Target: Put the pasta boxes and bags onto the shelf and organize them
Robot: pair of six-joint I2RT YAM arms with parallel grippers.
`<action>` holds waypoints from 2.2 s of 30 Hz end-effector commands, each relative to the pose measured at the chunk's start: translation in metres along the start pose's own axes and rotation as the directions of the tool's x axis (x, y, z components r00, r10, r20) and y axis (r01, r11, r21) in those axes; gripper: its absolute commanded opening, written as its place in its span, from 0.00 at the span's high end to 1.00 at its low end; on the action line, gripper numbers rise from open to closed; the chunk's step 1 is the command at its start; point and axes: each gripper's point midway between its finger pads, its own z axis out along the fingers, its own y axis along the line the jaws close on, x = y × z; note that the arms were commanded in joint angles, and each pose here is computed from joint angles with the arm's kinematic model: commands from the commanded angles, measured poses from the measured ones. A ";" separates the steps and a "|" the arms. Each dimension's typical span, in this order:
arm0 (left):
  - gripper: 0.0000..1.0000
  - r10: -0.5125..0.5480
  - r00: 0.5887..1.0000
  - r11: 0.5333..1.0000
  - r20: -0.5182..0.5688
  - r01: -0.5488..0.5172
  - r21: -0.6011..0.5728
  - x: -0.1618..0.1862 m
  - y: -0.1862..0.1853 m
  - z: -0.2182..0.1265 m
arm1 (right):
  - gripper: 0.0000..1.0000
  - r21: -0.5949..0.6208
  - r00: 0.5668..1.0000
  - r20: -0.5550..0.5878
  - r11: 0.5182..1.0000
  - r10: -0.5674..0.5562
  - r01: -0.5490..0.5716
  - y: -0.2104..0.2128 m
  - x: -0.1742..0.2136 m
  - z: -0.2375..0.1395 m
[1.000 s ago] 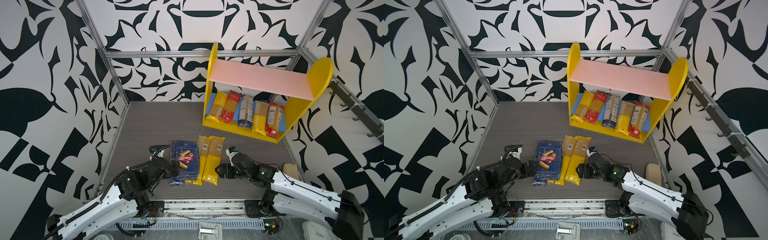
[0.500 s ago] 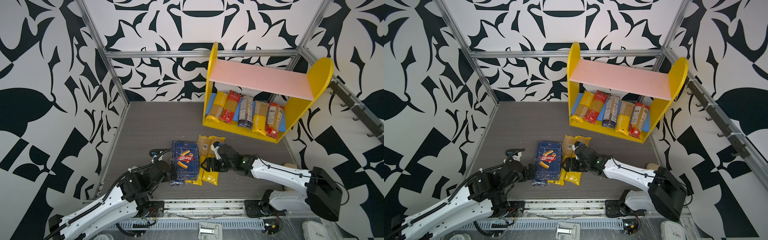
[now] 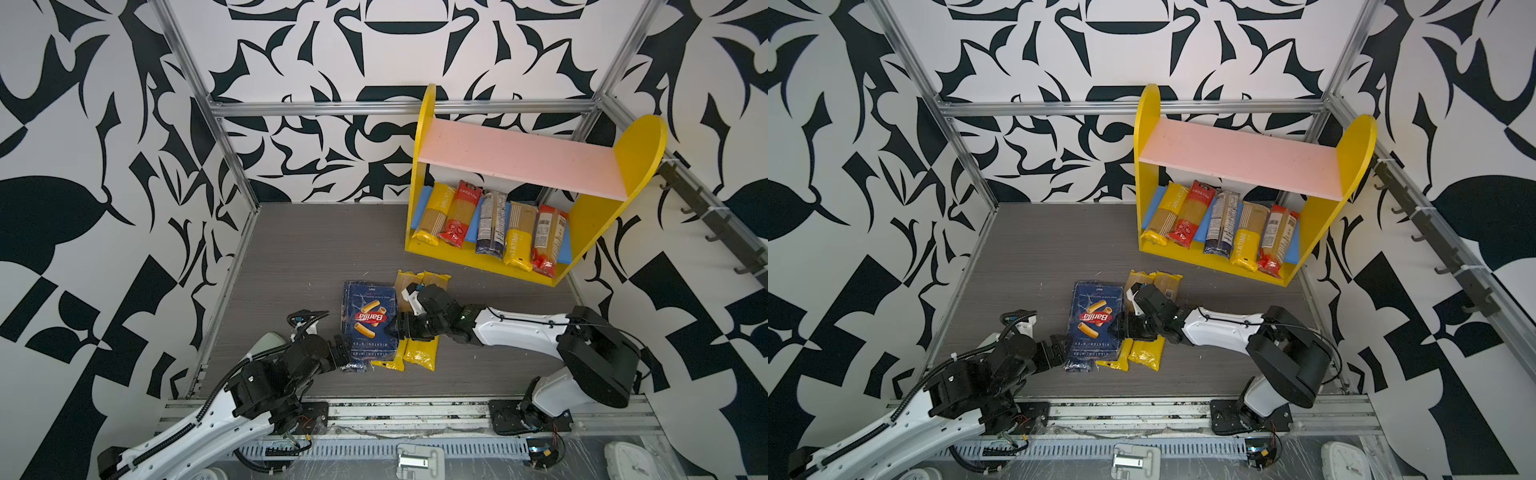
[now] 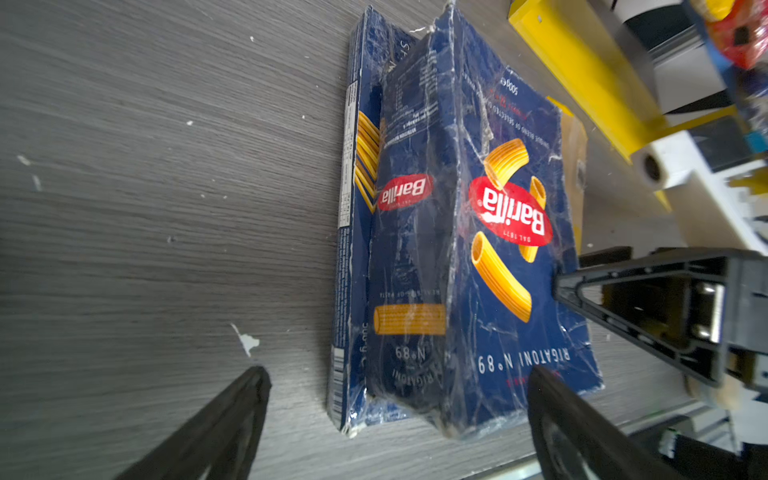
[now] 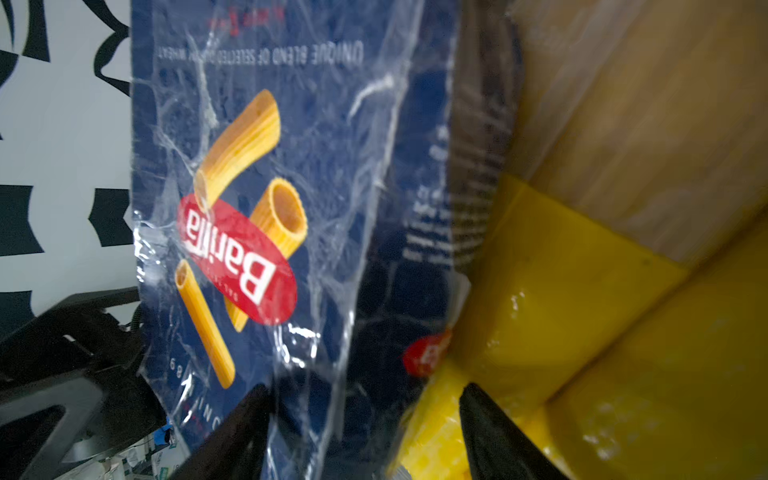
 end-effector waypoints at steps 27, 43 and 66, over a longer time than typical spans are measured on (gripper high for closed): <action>0.01 -0.043 0.998 0.999 -0.049 0.043 -0.002 0.015 0.005 0.031 | 0.37 -0.241 0.987 -0.080 0.958 0.137 -0.152 0.013 -0.028 0.035; 0.01 -0.038 0.996 0.995 -0.075 0.045 0.092 0.008 -0.016 0.057 | 0.38 -0.264 0.986 -0.095 0.951 0.139 -0.159 0.011 -0.032 0.029; 0.37 -0.016 0.999 0.975 -0.029 0.022 0.223 -0.014 -0.046 0.052 | 0.36 -0.255 0.988 -0.104 0.957 0.113 -0.136 0.016 -0.033 0.020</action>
